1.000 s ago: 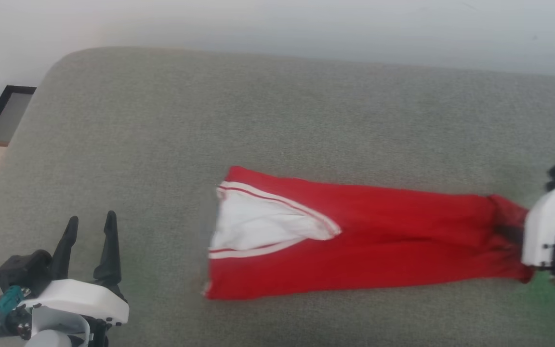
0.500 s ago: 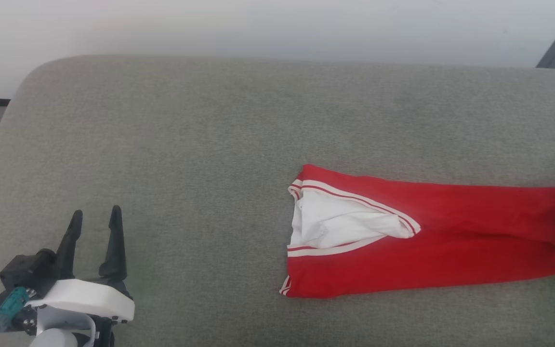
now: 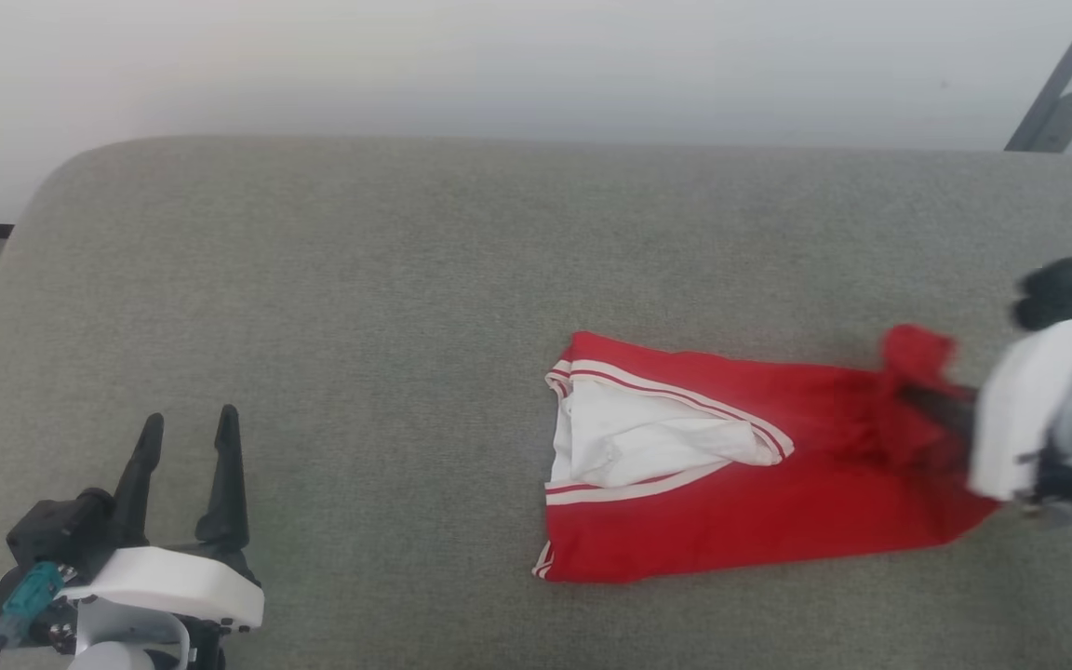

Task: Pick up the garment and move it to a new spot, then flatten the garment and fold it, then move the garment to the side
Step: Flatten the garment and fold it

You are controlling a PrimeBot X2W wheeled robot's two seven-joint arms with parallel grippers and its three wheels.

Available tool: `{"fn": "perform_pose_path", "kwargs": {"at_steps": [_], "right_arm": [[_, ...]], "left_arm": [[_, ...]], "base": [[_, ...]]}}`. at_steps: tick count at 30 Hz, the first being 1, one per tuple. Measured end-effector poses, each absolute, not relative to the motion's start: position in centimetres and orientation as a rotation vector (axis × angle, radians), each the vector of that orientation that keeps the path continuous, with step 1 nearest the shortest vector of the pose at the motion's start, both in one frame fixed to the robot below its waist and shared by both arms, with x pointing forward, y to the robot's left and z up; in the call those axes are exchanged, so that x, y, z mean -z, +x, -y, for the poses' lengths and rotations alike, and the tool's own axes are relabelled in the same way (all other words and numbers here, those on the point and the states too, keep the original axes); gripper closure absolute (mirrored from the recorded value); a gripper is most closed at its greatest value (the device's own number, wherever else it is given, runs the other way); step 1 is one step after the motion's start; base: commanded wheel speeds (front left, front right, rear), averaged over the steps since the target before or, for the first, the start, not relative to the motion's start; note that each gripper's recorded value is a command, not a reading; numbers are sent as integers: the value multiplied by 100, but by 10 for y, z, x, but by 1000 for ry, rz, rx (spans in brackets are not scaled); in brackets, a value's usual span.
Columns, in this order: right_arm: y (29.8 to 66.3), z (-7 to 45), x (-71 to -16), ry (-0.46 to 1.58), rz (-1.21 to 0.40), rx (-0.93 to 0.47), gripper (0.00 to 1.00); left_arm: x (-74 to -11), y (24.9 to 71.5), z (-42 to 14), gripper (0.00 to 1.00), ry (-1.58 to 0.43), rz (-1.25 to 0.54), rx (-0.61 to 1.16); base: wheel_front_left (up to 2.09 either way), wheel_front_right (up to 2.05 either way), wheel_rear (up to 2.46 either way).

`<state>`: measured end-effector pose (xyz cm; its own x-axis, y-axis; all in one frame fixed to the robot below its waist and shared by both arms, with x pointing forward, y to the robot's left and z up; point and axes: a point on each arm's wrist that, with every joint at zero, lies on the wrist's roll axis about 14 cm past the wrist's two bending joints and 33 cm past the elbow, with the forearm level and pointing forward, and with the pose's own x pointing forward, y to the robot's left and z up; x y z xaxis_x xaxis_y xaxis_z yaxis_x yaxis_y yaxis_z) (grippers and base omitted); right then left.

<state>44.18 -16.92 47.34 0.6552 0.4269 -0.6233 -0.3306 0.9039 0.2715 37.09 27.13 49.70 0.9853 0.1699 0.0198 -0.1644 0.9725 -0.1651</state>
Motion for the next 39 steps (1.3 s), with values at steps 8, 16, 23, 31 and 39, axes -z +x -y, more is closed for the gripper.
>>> {"fn": "perform_pose_path", "kwargs": {"at_steps": [8,16,23,31,39], "right_arm": [[429,78,-473,93,-735,-648,100],[431,15,-460,38,-743,-758,100],[429,-9,-437,-46,-784,-785,73],[427,-14,-443,-52,-765,-807,0],[441,21,-481,-16,-623,-748,0]], "left_arm": [[-499,358,-275,0,-167,40,-179],[-502,350,-281,0,-187,53,-197],[-502,342,-290,0,-200,56,-230],[-505,342,-295,0,-205,72,-238],[-507,346,-293,0,-187,77,-211]], "base": [[0,0,0],[0,0,0],[0,0,0],[0,0,0],[0,0,0]]}}
